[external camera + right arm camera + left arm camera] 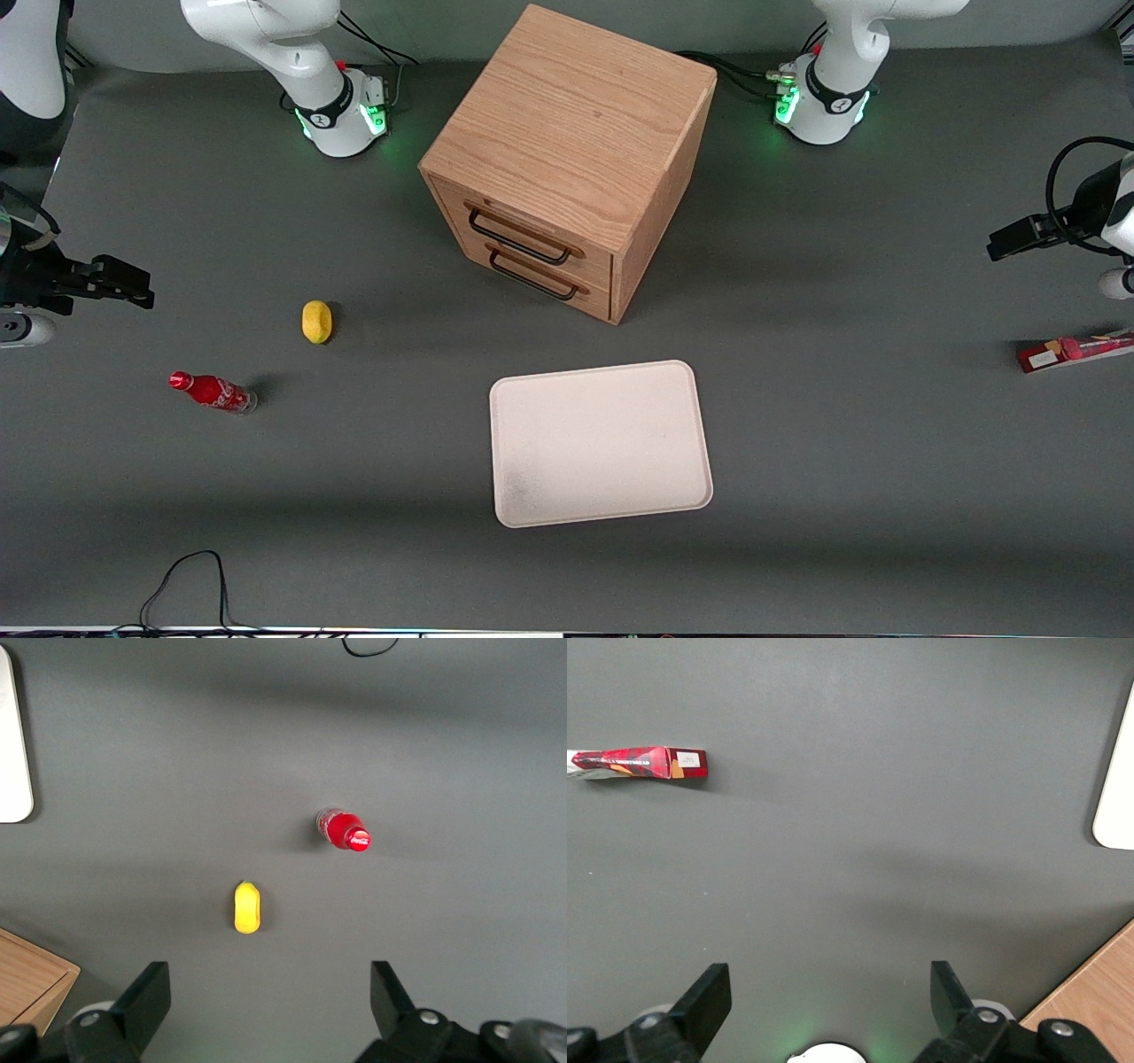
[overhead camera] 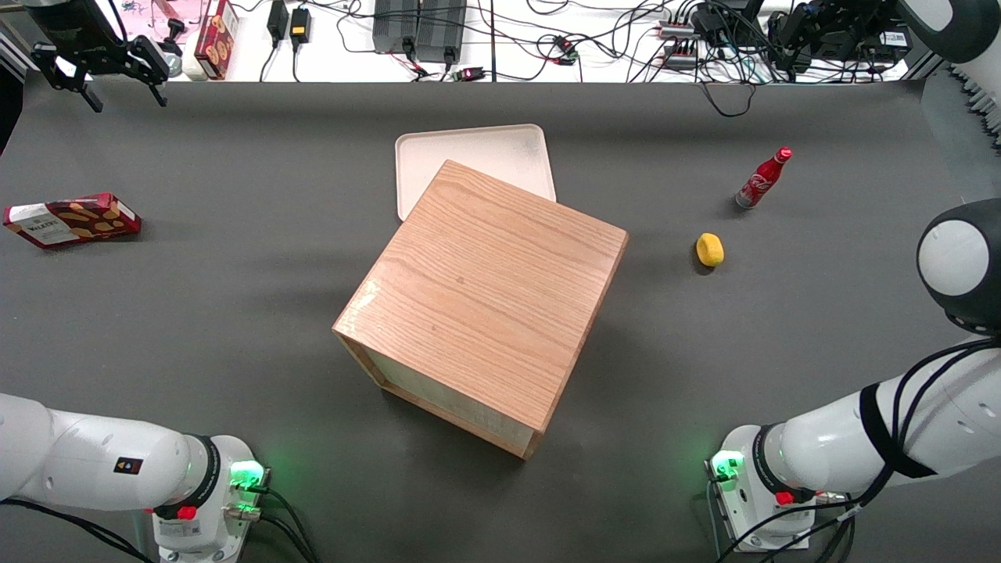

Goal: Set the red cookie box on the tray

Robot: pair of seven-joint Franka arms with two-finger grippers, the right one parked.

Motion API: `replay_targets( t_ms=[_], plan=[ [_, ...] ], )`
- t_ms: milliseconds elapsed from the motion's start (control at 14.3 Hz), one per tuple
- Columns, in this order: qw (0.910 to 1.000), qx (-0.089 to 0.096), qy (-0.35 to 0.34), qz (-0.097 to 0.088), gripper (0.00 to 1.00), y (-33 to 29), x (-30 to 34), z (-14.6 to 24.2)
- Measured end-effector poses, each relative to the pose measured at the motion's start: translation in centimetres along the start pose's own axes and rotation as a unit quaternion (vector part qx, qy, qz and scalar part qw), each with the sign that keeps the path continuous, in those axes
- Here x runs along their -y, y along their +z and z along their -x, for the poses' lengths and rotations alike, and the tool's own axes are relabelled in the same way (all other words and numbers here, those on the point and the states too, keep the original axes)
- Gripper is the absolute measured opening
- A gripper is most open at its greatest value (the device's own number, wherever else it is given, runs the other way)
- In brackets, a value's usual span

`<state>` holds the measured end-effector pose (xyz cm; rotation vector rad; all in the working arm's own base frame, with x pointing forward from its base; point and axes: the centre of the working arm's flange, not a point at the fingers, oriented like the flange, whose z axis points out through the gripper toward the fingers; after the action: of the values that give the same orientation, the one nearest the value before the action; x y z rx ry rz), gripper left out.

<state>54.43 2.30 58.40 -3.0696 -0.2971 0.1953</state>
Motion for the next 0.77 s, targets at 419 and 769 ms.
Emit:
replay_targets(
  t_ms=[419, 769],
  plan=[
    [0.9999, 0.010, 0.008, 0.000, 1.00, -1.00, -0.36, 0.61],
    [0.9999, 0.010, 0.007, 0.005, 1.00, -1.21, -0.43, 0.64]
  ],
)
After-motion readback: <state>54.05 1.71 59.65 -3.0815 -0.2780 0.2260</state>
